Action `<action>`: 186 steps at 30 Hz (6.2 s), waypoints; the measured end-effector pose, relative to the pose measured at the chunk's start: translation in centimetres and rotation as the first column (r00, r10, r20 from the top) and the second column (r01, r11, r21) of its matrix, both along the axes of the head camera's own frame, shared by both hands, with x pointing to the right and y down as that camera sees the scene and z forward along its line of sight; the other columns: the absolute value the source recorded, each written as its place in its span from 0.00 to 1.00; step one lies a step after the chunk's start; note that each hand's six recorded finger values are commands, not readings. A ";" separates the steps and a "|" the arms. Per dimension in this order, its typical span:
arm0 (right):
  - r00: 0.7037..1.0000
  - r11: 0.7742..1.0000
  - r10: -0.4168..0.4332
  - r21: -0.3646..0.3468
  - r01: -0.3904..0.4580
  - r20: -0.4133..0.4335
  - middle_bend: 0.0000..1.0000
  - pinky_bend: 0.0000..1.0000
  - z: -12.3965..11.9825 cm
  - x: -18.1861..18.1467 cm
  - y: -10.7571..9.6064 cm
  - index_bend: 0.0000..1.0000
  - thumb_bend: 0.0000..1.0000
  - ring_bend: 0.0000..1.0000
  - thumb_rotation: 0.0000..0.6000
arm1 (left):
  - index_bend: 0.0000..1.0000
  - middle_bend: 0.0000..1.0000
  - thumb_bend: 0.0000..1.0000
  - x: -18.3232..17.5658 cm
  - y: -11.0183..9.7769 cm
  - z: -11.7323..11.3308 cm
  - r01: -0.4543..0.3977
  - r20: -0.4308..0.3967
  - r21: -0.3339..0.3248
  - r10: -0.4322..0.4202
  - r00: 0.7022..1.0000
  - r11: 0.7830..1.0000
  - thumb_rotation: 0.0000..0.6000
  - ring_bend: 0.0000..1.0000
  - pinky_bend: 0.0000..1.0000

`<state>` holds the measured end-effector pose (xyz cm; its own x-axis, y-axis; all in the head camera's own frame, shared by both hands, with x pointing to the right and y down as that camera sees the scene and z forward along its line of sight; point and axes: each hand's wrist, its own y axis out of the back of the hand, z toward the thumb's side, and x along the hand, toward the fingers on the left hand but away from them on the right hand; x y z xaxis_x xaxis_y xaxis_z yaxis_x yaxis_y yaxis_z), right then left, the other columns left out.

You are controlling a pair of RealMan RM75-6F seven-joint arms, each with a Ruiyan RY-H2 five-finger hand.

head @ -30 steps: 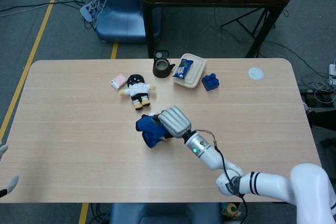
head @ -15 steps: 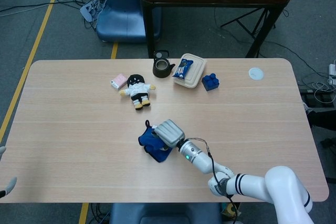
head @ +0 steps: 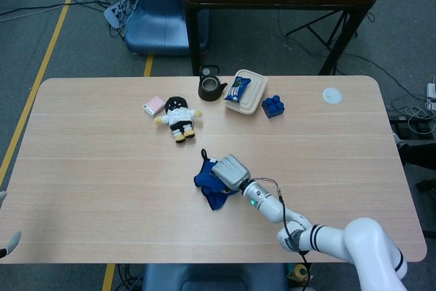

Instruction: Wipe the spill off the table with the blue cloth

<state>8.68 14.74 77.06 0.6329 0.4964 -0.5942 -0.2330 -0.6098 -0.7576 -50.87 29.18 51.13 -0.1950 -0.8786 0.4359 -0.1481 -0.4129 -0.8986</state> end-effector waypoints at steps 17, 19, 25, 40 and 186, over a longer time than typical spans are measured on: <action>1.000 1.000 0.005 0.004 -0.005 -0.023 0.65 0.78 -1.0 3.2 -0.7 0.79 0.55 0.61 1.00 | 0.12 0.06 0.25 0.0 0.1 0.0 -0.001 -0.004 0.004 0.001 1.000 1.000 1.00 0.04 0.07; 1.000 1.000 -0.016 -0.013 0.016 -0.007 0.66 0.78 -1.4 3.0 0.1 0.79 0.55 0.61 1.00 | 0.12 0.06 0.25 0.0 0.1 0.0 -0.004 -0.005 0.002 0.004 1.000 1.000 1.00 0.04 0.07; 0.996 0.995 -0.068 -0.067 0.072 0.063 0.66 0.78 -3.0 1.7 2.7 0.79 0.54 0.61 1.00 | 0.12 0.06 0.25 0.2 0.1 0.1 -0.007 -0.005 0.000 0.007 1.000 1.000 1.00 0.04 0.07; 0.986 0.982 -0.162 -0.088 0.166 0.049 0.66 0.78 -1.8 1.5 5.3 0.79 0.54 0.61 1.00 | 0.12 0.06 0.25 0.2 0.1 -0.1 -0.004 -0.002 0.000 0.004 1.000 1.000 1.00 0.04 0.07; 0.948 0.954 0.288 0.126 -0.272 -0.133 0.08 0.24 -5.0 10.4 -9.6 0.02 0.34 0.07 1.00 | 0.12 0.06 0.25 0.6 0.1 0.3 -0.022 -0.016 -0.012 0.021 1.000 1.000 1.00 0.04 0.07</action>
